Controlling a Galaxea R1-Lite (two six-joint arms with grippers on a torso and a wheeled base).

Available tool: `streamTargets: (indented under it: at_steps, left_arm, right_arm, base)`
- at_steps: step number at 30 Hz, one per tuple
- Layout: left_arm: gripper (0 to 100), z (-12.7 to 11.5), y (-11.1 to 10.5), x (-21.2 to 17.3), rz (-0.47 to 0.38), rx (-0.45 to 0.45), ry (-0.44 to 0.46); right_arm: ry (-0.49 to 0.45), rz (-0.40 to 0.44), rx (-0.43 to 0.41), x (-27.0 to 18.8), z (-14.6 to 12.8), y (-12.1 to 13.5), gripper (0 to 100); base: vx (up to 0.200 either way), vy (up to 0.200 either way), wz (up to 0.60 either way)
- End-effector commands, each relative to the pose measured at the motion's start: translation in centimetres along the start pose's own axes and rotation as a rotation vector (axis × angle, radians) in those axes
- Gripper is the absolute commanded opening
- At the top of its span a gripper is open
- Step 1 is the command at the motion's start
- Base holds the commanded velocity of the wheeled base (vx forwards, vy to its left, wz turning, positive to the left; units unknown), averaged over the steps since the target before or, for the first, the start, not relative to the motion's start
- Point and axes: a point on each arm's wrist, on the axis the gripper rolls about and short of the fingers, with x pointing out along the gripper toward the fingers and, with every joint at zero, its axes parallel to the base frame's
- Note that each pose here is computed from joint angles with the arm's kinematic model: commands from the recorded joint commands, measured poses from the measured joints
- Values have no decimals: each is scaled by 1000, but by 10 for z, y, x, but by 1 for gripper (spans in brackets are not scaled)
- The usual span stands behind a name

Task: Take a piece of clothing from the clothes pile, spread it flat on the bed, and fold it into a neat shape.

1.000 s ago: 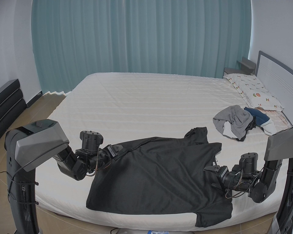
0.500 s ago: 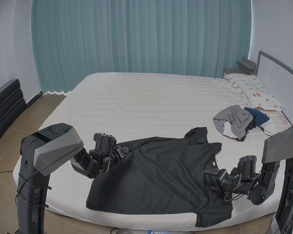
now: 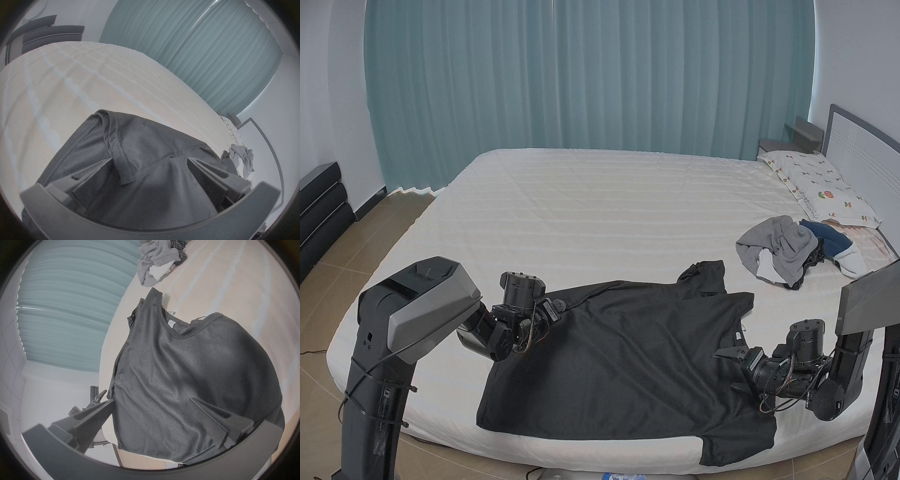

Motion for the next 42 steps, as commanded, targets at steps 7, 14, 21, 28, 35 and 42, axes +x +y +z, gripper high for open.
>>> streamTargets:
  at_steps: [7,14,21,28,35,42]
  left_arm:
    - [0,32,8,17,9,-91,-105]
    - [0,77,11,31,-22,-176,-255]
    - [0,91,23,59,-38,-202,-328]
    - [0,94,38,68,-17,-209,-340]
    - [0,98,46,69,-4,-216,-345]
    - [100,103,43,59,-3,-224,-343]
  right_arm:
    - [1,-1,0,1,0,-1,100]
    - [1,-1,2,1,0,-1,100]
    - [6,-3,-4,2,-2,-1,100]
    - [6,-3,-2,1,-2,-1,100]
    - [5,-4,-1,1,-2,-1,100]
    - [-34,13,-1,2,1,0,100]
  base:
    - [0,0,0]
    - [0,0,0]
    - [0,0,0]
    - [0,0,0]
    - [0,0,0]
    - [0,0,0]
